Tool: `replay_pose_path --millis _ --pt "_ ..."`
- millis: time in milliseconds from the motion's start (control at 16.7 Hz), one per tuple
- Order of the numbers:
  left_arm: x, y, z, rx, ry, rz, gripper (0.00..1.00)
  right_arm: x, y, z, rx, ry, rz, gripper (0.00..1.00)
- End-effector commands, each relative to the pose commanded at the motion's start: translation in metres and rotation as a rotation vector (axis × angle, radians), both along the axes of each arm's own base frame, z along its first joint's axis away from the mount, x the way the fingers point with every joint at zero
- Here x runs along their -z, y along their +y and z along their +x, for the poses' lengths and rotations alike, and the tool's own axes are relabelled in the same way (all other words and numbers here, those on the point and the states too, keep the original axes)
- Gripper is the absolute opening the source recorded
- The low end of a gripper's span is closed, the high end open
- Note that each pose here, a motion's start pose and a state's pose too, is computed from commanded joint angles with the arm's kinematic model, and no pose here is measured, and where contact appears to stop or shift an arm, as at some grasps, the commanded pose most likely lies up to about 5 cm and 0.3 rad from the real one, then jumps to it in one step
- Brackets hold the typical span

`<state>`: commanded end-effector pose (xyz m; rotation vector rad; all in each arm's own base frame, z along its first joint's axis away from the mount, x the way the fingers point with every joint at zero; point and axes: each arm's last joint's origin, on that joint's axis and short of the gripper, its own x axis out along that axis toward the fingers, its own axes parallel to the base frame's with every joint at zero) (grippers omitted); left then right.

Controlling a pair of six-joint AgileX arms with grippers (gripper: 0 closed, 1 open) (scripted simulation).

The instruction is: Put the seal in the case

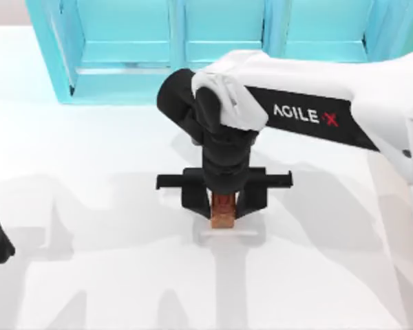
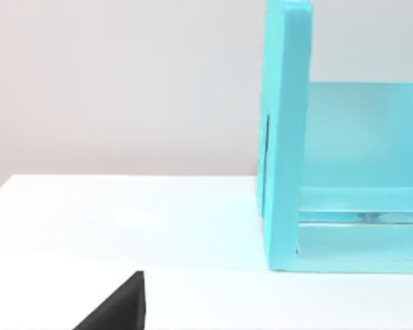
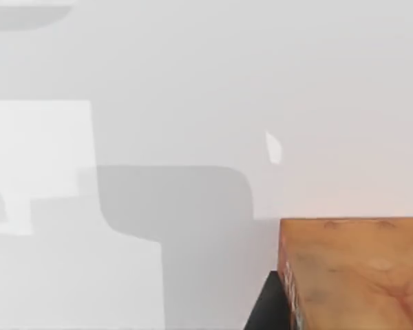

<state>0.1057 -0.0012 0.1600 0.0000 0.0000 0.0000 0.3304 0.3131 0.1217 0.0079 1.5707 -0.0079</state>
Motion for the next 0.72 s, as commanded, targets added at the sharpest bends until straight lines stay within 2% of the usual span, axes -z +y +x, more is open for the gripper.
replay_pose_path --millis 120,180,720 --pt "0.0 0.0 0.0 0.0 0.0 0.0 1.0 0.0 0.0 0.0 0.0 0.0 0.0 0.02" --pt "0.0 0.0 0.0 0.0 0.0 0.0 1.0 0.0 0.0 0.0 0.0 0.0 0.0 0.0" --pt "0.0 0.0 0.0 0.0 0.0 0.0 1.0 -0.0013 -0.0008 0.0009 0.003 -0.001 0.0 0.0"
